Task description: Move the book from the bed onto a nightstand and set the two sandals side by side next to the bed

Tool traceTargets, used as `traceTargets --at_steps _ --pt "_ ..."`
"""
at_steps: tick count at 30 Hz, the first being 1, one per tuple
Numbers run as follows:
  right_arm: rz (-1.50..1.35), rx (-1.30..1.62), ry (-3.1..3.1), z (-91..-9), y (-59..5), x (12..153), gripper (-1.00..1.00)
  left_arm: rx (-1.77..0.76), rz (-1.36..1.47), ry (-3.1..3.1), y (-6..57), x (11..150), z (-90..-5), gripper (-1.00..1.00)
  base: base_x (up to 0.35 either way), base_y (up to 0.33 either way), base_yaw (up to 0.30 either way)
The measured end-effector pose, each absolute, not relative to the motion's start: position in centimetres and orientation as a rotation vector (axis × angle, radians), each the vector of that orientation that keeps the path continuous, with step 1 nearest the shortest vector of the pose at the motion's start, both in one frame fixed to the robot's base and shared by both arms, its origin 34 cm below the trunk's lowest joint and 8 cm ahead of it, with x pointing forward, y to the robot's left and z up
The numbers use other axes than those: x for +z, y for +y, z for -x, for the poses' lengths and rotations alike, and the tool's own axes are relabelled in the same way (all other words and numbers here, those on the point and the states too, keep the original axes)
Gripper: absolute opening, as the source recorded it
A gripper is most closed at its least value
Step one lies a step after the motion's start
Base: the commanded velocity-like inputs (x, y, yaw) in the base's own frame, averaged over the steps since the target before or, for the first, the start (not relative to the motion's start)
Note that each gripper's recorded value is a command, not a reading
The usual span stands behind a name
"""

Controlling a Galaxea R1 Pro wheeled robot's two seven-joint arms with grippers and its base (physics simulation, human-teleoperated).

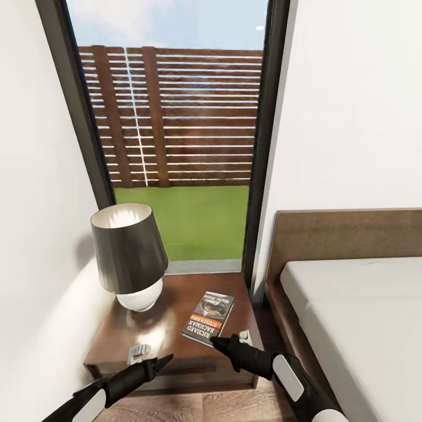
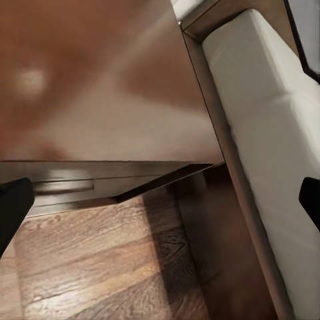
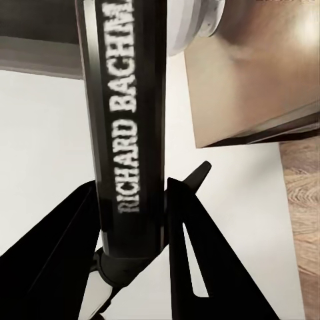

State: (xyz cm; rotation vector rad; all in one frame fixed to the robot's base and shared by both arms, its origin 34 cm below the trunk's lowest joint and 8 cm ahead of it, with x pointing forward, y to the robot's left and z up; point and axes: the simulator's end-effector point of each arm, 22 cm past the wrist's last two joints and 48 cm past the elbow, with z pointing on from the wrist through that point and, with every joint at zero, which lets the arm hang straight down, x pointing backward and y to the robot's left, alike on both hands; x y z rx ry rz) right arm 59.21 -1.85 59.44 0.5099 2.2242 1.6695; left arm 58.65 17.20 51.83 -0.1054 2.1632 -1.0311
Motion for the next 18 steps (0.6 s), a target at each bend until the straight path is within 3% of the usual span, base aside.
traceTargets --at_steps 5,11,18 --pt "-0.509 1.669 2.224 -59.24 -1.86 59.47 -1.0 -1.03 0.106 2.164 17.22 51.83 -58.65 1.0 0.211 0.0 0.0" --pt "-0.51 1.669 2.224 -59.24 -1.86 59.45 -1.0 -1.029 0.106 2.164 17.24 51.81 -58.67 1.0 0.067 0.002 0.0" --pt "-0.509 1.668 2.225 -59.2 -1.86 59.44 -1.0 -1.029 0.106 2.163 17.23 51.85 -58.67 1.0 0.272 0.064 0.0"
